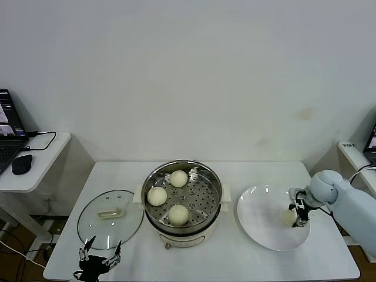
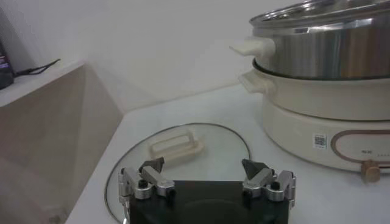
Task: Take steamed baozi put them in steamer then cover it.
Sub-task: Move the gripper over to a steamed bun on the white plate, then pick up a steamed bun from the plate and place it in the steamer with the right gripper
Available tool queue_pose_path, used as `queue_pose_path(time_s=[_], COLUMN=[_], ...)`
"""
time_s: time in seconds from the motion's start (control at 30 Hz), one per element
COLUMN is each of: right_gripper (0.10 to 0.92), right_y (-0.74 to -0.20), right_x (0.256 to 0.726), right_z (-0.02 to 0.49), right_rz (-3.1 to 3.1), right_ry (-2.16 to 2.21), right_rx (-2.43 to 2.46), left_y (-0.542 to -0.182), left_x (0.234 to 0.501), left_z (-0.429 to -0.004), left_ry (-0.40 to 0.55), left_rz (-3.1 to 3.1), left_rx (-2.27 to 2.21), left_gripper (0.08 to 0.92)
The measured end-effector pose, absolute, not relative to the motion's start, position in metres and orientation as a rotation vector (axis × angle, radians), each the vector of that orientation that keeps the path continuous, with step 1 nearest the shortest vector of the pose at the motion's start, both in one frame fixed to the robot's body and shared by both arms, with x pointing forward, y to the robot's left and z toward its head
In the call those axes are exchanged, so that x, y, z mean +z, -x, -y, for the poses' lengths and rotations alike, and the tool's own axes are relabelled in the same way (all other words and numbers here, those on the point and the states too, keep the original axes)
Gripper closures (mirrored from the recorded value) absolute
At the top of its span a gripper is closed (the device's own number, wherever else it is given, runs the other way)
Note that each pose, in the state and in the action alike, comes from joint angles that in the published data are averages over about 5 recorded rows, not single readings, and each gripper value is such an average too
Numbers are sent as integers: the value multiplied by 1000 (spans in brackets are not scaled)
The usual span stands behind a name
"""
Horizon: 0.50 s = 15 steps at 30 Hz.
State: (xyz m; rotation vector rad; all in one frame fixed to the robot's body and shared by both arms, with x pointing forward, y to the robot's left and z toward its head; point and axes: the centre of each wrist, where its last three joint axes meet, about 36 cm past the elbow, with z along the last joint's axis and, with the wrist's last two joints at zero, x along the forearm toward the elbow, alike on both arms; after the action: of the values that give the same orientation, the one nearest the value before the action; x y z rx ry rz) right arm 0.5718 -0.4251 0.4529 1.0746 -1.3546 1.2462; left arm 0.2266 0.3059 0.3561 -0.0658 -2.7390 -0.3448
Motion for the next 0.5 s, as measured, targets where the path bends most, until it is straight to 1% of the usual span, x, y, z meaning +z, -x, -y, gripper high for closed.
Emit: queue_pose_path(time_s=[0.27,0.5], right_gripper=[394,394], right_y=[-574,-586], right_x=[470,520], right_z=[425,416], right_rz=[1370,1409], right_ry=[-1075,-1090], right_rx=[1235,1246], left_y=[-228,-231], left_x=[358,363], left_z=[-305,-303], left_ry=[75,70], left_rz=[2744,2765], left_rx=[-347,-352], left_gripper=[177,177])
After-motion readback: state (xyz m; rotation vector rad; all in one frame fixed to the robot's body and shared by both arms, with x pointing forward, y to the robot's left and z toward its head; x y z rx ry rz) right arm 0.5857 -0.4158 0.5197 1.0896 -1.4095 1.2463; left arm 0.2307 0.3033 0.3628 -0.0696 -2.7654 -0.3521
